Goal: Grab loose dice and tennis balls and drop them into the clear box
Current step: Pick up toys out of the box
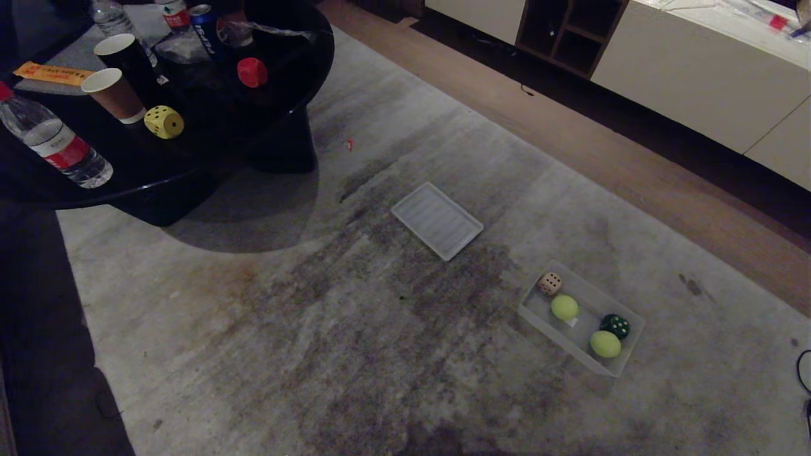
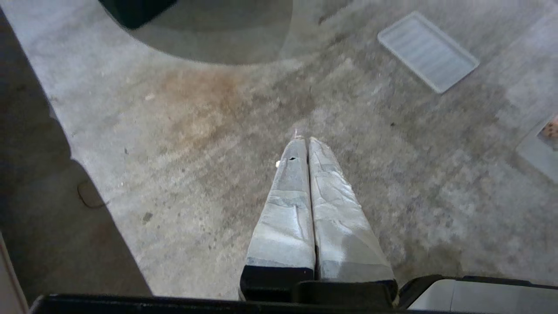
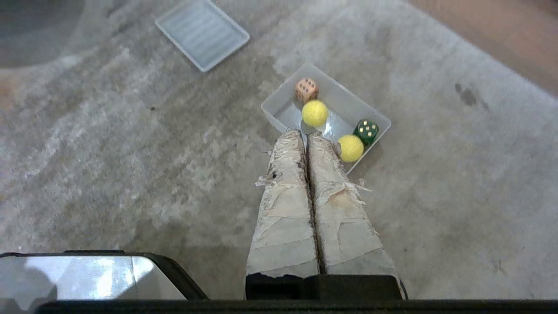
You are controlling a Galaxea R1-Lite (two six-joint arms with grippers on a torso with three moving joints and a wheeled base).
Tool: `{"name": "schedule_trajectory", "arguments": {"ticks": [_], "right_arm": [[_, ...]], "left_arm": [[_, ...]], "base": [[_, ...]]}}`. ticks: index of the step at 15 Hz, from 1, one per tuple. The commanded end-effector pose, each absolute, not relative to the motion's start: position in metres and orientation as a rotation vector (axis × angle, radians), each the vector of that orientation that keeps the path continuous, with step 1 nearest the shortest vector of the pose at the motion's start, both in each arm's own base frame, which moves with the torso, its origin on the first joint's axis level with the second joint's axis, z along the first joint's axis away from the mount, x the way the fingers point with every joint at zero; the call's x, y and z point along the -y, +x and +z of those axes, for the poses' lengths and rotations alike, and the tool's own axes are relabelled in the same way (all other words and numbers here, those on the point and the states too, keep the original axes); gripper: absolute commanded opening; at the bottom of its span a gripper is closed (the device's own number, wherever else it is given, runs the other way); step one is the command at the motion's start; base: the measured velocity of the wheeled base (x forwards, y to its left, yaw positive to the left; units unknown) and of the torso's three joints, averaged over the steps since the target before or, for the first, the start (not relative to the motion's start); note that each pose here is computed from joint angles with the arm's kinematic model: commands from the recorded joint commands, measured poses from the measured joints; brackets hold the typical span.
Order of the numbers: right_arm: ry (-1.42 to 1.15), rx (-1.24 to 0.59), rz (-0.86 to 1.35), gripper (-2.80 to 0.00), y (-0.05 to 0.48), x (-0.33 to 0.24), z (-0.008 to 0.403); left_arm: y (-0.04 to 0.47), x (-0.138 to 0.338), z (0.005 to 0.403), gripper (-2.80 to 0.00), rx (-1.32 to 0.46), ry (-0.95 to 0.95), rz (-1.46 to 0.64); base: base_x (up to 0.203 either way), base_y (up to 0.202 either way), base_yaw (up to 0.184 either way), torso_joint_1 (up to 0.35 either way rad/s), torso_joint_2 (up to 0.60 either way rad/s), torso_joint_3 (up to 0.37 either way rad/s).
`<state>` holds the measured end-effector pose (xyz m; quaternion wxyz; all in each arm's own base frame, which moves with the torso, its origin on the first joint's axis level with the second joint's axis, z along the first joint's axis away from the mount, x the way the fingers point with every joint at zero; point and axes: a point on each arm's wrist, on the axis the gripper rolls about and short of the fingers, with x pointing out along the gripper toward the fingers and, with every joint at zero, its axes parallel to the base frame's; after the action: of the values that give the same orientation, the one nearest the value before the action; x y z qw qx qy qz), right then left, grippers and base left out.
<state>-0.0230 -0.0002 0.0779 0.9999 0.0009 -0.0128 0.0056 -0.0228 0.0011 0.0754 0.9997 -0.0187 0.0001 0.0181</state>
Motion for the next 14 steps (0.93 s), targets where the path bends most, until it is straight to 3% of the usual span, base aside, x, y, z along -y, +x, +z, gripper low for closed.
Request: {"name": "schedule_trajectory", "arguments": {"ticks": [1,14], "right_arm": [[0.002,0.015,0.011,-2.80,-0.0221,0.0002,0.0754],[0.003,0.015,0.011,-2.80,-0.0220,0.0002,0.0752]], "left_arm": [[-0.0226,-0.0011,0.0751,-2.80,-0.002,-0.043,0.038],[-0.0226,-0.0012,0.0751,-2.80,-0.002,-0.051,0.040]], "base": [[0.000,0.000,0.000,0.002,0.00,0.199],[0.000,0.000,0.000,0.002,0.00,0.204]]}}
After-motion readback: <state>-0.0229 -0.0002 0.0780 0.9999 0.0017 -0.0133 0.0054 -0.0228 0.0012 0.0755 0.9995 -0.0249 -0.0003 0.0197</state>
